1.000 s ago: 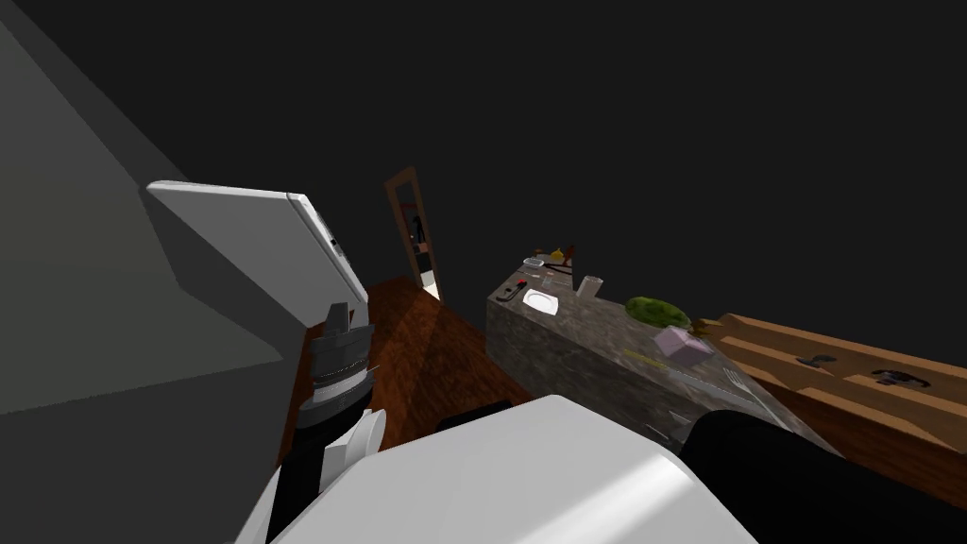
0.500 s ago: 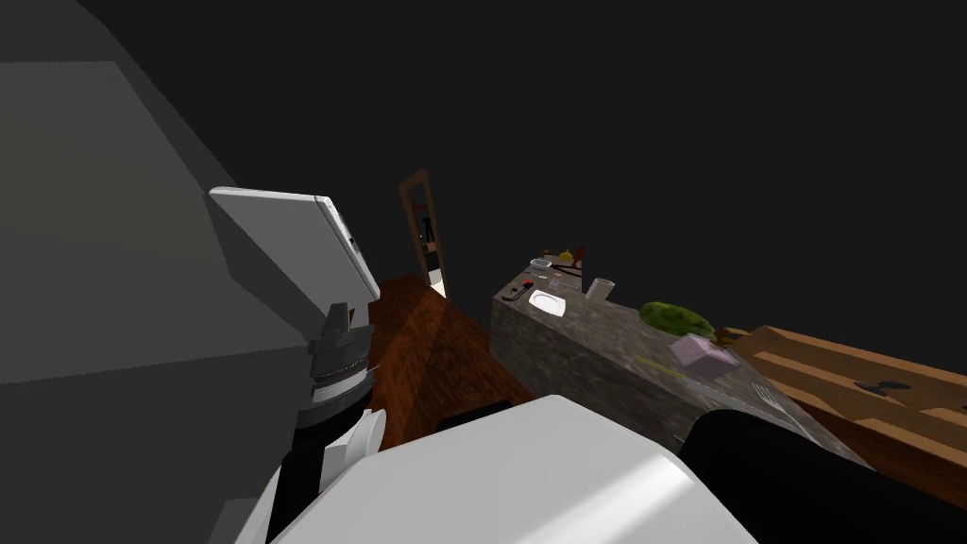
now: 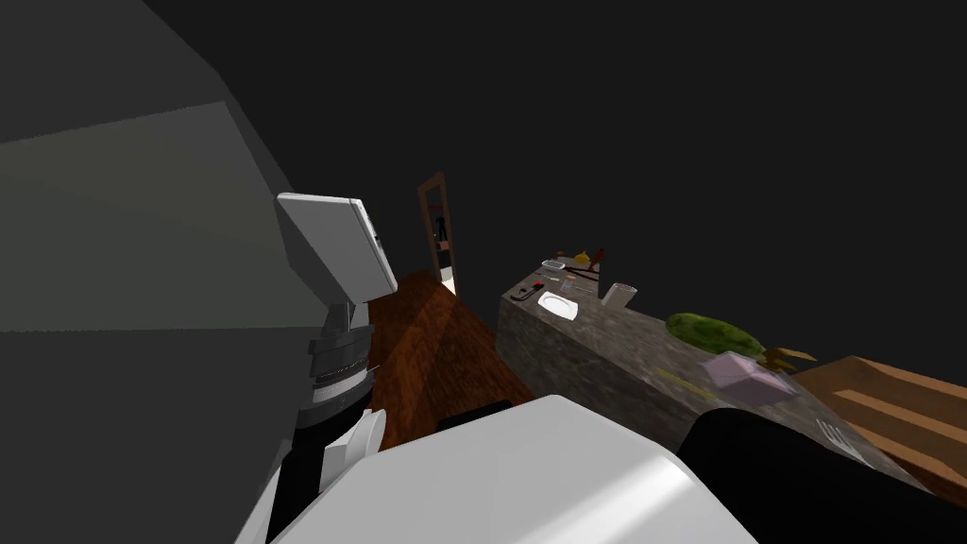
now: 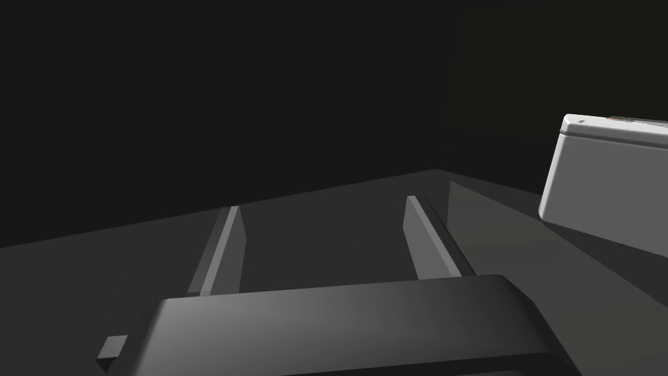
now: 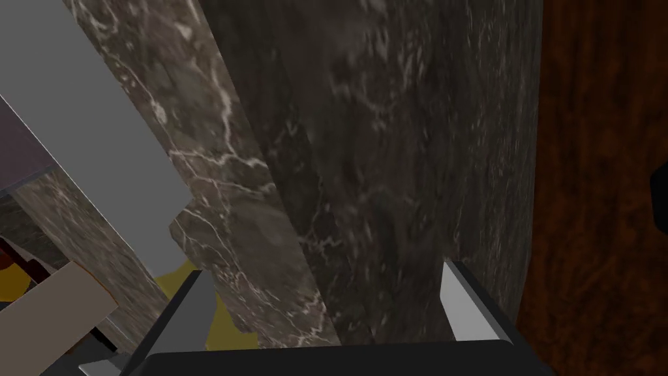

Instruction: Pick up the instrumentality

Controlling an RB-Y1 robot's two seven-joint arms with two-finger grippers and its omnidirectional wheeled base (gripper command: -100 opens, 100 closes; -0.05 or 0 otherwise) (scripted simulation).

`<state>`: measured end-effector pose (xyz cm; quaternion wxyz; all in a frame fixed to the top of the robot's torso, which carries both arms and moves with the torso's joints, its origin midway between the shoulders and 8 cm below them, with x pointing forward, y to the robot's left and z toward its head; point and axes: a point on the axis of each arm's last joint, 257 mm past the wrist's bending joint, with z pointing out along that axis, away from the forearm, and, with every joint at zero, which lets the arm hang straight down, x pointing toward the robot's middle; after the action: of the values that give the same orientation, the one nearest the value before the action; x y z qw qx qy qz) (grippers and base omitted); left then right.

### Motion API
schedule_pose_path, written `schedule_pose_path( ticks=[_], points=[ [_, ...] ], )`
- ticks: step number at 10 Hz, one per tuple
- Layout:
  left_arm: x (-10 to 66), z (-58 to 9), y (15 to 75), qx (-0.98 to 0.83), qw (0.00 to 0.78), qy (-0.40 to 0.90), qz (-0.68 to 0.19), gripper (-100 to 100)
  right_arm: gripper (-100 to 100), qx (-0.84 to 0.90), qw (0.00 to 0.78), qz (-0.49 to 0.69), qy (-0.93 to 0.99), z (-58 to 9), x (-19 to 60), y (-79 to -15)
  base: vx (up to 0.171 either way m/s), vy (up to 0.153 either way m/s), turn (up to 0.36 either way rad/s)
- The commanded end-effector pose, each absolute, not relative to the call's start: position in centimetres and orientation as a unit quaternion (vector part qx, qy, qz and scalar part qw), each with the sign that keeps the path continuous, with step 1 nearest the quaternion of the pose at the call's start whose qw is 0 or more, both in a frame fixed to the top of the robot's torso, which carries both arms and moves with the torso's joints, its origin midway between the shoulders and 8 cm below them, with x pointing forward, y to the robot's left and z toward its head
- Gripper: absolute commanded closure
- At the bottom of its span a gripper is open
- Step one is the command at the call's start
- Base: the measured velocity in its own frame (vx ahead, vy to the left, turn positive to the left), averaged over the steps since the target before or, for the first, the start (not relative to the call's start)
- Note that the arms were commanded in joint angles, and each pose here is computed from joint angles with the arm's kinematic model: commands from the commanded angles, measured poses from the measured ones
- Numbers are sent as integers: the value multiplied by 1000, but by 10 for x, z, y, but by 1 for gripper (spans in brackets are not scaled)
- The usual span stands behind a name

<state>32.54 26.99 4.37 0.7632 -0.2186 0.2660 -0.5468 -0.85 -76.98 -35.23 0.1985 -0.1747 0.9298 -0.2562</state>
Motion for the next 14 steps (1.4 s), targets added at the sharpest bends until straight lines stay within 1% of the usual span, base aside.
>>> schedule_pose_path(
  ticks=[1, 6, 7, 8, 9, 10, 11, 14],
  points=[
    [325, 44, 270, -219, 763, 266, -547, 0, -100, -191, 176, -274, 926, -338, -15, -788, -56, -9, 173],
    [325, 44, 270, -219, 763, 266, -547, 0, -100, -227, 115, -314, 915, -304, -32, -830, -35, -13, 162],
    [325, 44, 270, -219, 763, 266, -547, 0, -100, -223, 123, -309, 916, -309, -29, -826, -8, -20, 39],
    [325, 44, 270, -219, 763, 266, -547, 0, 0, -224, 121, -310, 916, -308, -30, -827, 0, 0, 0],
    [325, 44, 270, -219, 763, 266, -547, 0, -100, -219, 117, -312, 917, -321, -33, -823, 27, -59, 83],
    [325, 44, 270, -219, 763, 266, -547, 0, -100, -222, 120, -310, 917, -315, -31, -824, 17, -39, 31],
    [325, 44, 270, -219, 763, 266, -547, 0, 100, -221, 119, -311, 917, -316, -31, -824, 2, -6, -2],
    [325, 44, 270, -219, 763, 266, -547, 0, 100, -221, 119, -311, 917, -316, -31, -824, 0, 0, 0]
  ],
)
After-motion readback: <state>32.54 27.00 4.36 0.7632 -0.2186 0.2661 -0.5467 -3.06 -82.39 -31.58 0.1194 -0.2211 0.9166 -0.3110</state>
